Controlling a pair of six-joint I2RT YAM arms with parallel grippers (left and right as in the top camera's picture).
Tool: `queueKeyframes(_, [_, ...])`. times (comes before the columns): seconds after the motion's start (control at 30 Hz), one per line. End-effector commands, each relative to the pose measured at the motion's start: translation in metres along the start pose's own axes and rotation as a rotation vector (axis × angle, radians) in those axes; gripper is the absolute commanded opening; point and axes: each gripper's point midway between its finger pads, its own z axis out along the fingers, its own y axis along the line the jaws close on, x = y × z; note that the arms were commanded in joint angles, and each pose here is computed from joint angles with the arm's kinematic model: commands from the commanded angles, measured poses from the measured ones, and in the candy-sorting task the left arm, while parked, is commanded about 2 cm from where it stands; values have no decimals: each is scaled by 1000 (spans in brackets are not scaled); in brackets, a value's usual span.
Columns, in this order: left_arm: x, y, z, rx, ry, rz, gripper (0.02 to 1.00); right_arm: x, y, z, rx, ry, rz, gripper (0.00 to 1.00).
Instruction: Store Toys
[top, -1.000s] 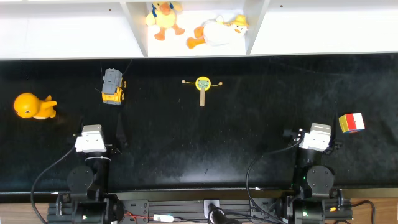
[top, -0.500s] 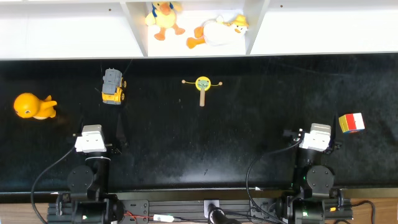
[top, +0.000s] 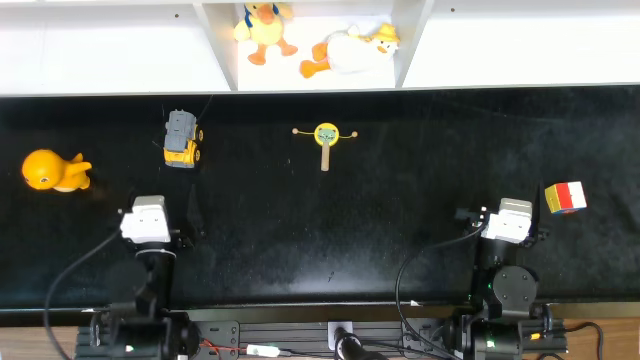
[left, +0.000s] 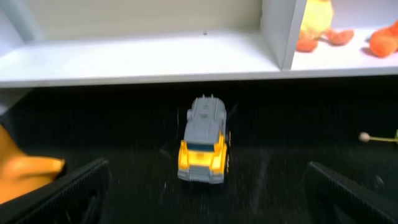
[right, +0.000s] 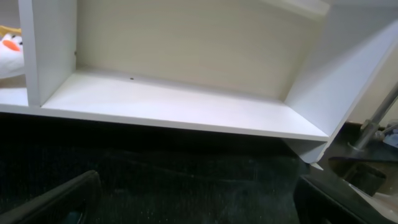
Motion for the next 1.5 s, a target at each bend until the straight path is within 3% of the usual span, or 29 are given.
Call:
queueKeyframes(0.03, [-43, 19, 2, -82, 136, -23, 996, 4, 0, 0, 5, 3, -7, 996])
queueKeyframes(0.07, [-46, 28, 7, -113, 239, -3, 996, 4, 0, 0, 5, 3, -7, 996])
queueKeyframes(0.2, [-67, 49, 23, -135, 354, 27, 996, 4, 0, 0, 5, 3, -7, 993])
queueKeyframes(0.4, [-81, 79, 39, -105, 418, 19, 996, 4, 0, 0, 5, 3, -7, 996])
queueKeyframes(0.53, [-77, 103, 32, -79, 402, -50, 996, 4, 0, 0, 5, 3, -7, 996])
queueKeyframes(0.67, [-67, 143, 19, -188, 417, -126, 998, 4, 0, 0, 5, 3, -7, 996])
queueKeyframes(0.83, [-51, 180, 5, -375, 495, -116, 996, 4, 0, 0, 5, 3, -7, 996])
queueKeyframes(0.93, [-42, 184, 10, -346, 543, -7, 998, 4, 0, 0, 5, 3, -7, 996])
queueKeyframes(1.03, [-32, 188, 20, -309, 572, 26, 998, 4, 0, 0, 5, 3, -7, 996])
queueKeyframes(1.37, [4, 213, 34, -243, 609, -40, 998, 4, 0, 0, 5, 3, -7, 996])
queueKeyframes(1.5, [15, 220, 47, -205, 605, -12, 998, 4, 0, 0, 5, 3, -7, 996])
